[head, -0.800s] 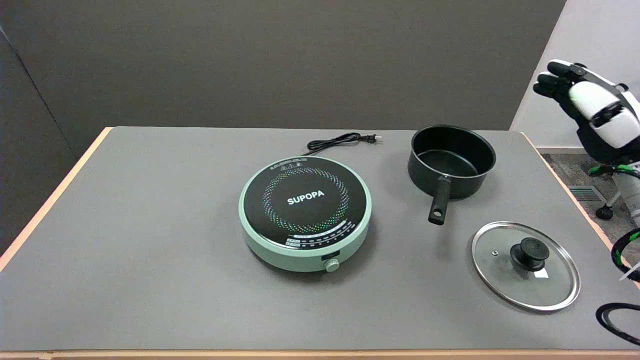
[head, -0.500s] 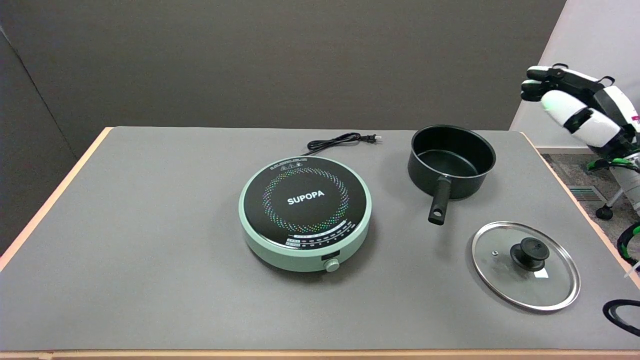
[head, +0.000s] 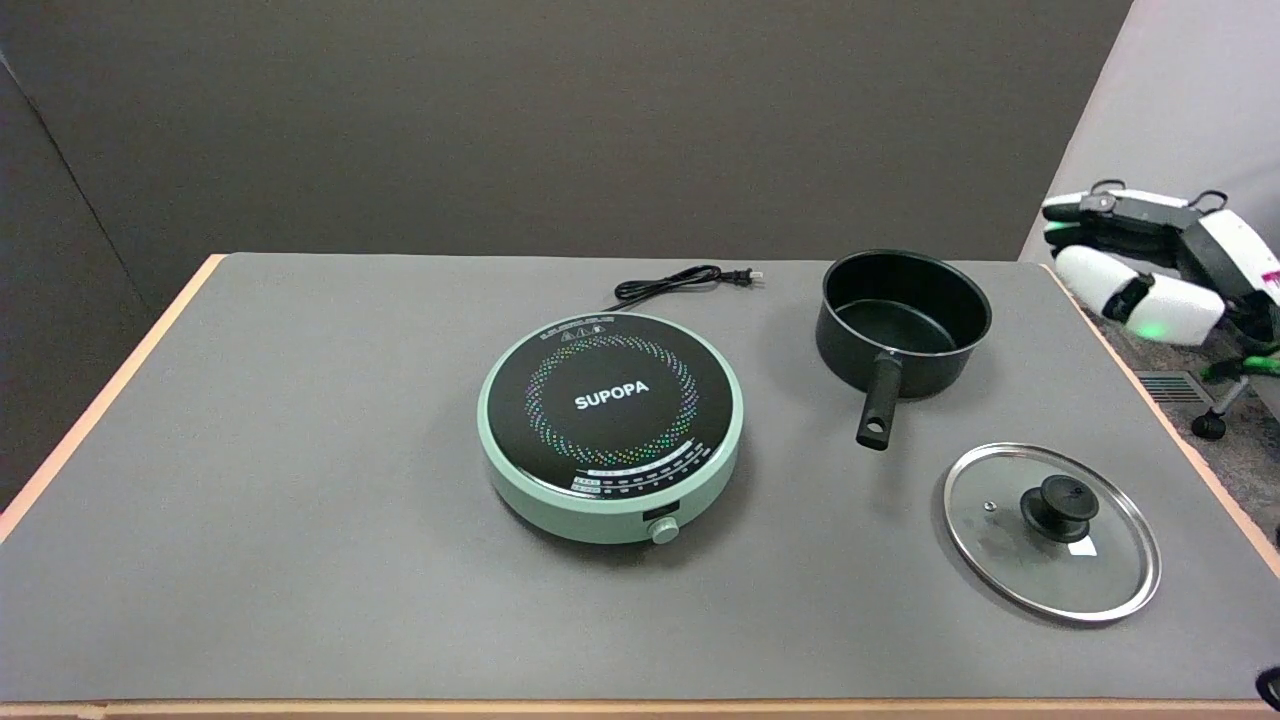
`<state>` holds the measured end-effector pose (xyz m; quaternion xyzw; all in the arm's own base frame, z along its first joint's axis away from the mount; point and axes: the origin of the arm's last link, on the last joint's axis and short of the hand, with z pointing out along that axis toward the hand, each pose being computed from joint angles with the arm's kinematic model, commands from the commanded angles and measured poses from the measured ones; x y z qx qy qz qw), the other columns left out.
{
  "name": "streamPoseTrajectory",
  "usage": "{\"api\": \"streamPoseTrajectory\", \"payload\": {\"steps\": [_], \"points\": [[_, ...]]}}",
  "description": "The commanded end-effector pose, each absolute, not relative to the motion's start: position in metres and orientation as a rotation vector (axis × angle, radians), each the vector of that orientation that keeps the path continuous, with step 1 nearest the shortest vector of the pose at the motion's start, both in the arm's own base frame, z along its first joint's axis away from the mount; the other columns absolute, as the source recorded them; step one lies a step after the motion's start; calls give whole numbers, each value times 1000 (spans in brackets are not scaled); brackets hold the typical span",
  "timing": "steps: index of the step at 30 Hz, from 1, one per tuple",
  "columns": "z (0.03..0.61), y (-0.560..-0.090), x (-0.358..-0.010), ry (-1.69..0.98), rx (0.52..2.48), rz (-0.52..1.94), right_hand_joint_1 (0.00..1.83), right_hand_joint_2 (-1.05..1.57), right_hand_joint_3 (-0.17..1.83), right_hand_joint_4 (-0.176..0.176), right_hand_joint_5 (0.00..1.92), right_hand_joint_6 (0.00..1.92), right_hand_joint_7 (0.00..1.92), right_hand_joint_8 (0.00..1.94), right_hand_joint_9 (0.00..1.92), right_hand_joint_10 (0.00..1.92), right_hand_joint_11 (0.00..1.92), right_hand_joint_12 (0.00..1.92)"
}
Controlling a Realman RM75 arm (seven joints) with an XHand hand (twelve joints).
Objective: Pick up the pot lid.
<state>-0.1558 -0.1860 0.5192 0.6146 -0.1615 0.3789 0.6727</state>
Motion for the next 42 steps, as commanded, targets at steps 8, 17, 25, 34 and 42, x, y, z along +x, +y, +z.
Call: {"api": "streamPoseTrajectory", "payload": {"steps": [8,17,25,34,42], "points": [[478,-109,-159,-181,1466,607,633,624,758,55,664,368,787,305,735,563,423,890],[464,-106,-177,-279,1519,605,621,617,754,55,658,359,786,304,735,564,422,893],[450,-100,-203,-360,1535,599,510,584,737,59,608,291,732,268,701,521,376,794],[469,-87,-236,-372,1449,414,459,504,810,59,537,233,659,200,611,459,303,673],[488,-76,-246,-346,1388,291,479,518,756,51,491,217,593,212,568,365,258,557]]}}
